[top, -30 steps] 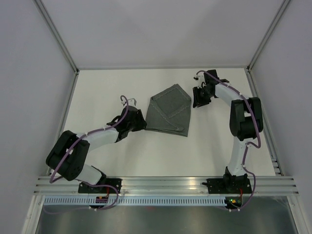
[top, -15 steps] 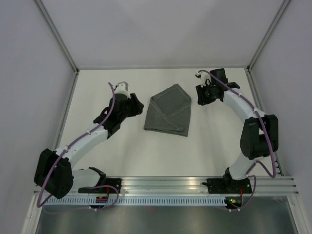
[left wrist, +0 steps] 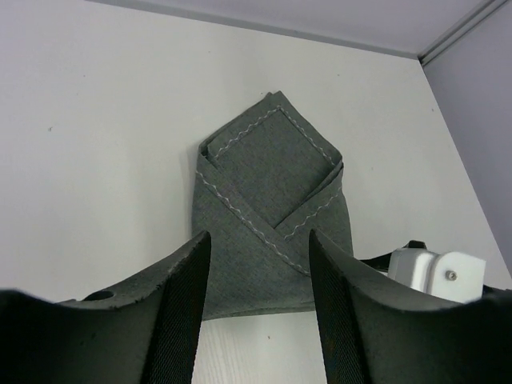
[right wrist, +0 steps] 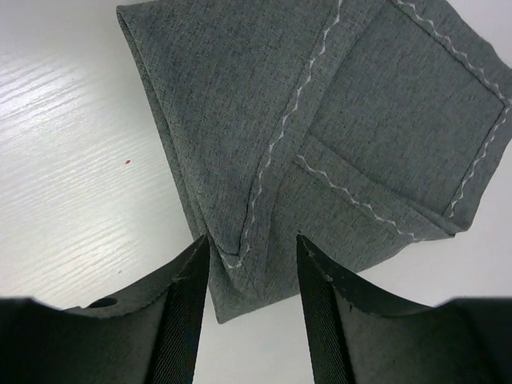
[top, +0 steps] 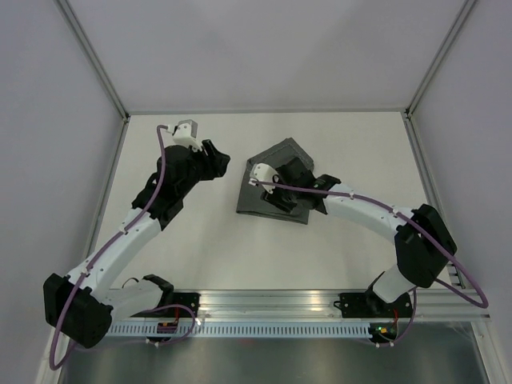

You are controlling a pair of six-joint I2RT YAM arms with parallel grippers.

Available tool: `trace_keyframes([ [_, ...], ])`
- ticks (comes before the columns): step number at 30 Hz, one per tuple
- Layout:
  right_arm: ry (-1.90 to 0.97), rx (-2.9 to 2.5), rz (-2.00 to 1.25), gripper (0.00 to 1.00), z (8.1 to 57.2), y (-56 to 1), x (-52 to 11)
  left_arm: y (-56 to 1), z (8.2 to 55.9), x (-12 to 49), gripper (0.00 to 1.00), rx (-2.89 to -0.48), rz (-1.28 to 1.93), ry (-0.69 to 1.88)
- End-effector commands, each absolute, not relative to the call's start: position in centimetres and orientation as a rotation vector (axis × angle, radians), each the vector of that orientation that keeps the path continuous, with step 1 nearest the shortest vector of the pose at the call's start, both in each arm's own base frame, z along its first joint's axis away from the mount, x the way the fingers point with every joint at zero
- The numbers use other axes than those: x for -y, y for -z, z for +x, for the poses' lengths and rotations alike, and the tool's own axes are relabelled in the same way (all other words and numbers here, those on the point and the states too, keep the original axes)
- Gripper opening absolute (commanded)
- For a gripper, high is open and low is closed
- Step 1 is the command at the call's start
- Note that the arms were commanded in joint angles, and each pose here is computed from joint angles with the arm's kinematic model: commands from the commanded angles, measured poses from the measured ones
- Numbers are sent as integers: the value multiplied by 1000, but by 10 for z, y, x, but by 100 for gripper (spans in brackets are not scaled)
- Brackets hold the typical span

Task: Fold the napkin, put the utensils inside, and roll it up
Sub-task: Roll the napkin with the utensil

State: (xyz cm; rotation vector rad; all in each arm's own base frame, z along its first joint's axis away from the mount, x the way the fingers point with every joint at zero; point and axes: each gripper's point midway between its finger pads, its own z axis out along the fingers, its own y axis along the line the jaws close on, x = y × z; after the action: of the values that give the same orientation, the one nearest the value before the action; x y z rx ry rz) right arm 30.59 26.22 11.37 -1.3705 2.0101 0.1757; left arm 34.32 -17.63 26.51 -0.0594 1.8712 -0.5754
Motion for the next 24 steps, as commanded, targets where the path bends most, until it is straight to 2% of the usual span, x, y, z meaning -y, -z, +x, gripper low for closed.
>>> trace_keyframes([
  [1,-26,-1926,-1427,54,316,-102,-268,-289,334,168,58,-1831,-18,566],
  [10,18,-1902,-1580,59,293,-62,-279,-331,324,158,61,-1744,-7,570],
  [24,94,-1894,-1625,63,285,-41,-273,-322,330,159,62,-1760,10,556],
])
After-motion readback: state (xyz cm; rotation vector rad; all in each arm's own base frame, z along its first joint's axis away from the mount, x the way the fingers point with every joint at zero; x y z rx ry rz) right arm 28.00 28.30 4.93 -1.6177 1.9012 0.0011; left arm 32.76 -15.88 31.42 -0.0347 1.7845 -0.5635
